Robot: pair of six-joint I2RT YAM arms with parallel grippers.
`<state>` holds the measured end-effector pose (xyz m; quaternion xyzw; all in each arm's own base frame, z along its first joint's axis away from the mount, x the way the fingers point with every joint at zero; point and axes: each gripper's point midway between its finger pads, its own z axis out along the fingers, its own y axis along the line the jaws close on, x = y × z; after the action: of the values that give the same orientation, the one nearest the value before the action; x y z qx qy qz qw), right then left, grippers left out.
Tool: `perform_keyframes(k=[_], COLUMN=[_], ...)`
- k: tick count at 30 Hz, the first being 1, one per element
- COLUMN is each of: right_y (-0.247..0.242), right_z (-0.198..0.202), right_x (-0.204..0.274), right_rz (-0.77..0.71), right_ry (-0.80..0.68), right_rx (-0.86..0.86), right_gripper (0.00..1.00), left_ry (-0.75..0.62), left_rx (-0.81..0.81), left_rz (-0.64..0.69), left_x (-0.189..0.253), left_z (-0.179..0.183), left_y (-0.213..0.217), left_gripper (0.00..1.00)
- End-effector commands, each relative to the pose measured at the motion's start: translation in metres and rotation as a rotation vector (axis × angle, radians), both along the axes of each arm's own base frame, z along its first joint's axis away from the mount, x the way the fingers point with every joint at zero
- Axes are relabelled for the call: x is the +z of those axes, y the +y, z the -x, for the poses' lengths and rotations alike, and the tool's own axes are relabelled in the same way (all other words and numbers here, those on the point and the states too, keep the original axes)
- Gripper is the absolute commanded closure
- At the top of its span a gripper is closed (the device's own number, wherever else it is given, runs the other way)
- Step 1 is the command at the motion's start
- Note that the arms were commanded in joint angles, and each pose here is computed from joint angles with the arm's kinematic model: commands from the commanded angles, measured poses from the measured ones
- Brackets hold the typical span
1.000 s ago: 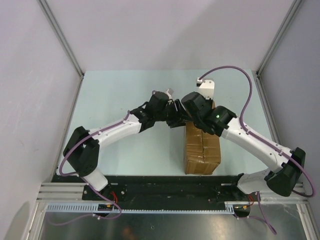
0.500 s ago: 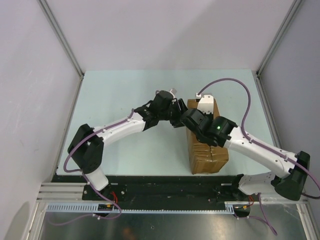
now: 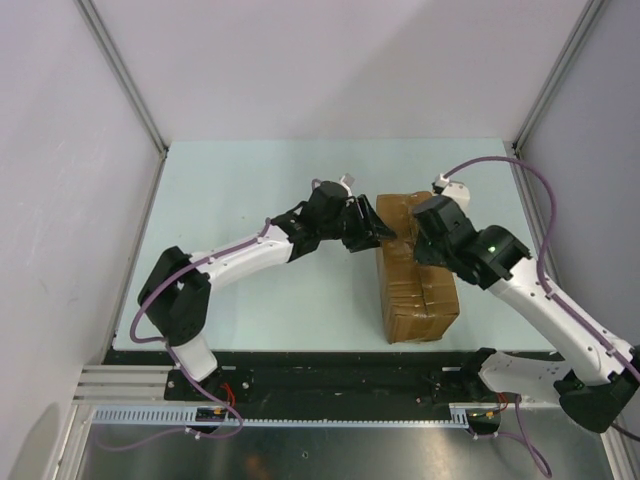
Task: Unpack the express box
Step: Cut the express box at the center of the board.
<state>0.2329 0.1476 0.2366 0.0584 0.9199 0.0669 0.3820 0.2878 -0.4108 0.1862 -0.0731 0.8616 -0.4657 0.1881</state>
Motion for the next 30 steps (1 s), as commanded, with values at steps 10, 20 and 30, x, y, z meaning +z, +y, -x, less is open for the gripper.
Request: perform_keyframes(k=[10, 20, 30], right_y=[-0.020, -0.009, 0.007], right_z=[-0.028, -0.030, -0.028], right_x=[0.074, 0.087, 0.081], right_rz=[-0.195, -0.277, -0.309], right_ry=[-0.186, -0.208, -0.167], right_rx=[0.022, 0.129, 0.227], right_gripper=[1.00, 1.00, 1.00], left_ry=[-0.240, -0.412, -0.490], left_rx=[-0.114, -0.113, -0.149], left_rz=[-0.149, -0.079, -0.076], left_x=[0.028, 0.098, 0.114], left_z=[-0.005, -0.011, -0.015], left_y=[0.004, 0.012, 0.024], left_gripper=[0.23, 0.19, 0.17])
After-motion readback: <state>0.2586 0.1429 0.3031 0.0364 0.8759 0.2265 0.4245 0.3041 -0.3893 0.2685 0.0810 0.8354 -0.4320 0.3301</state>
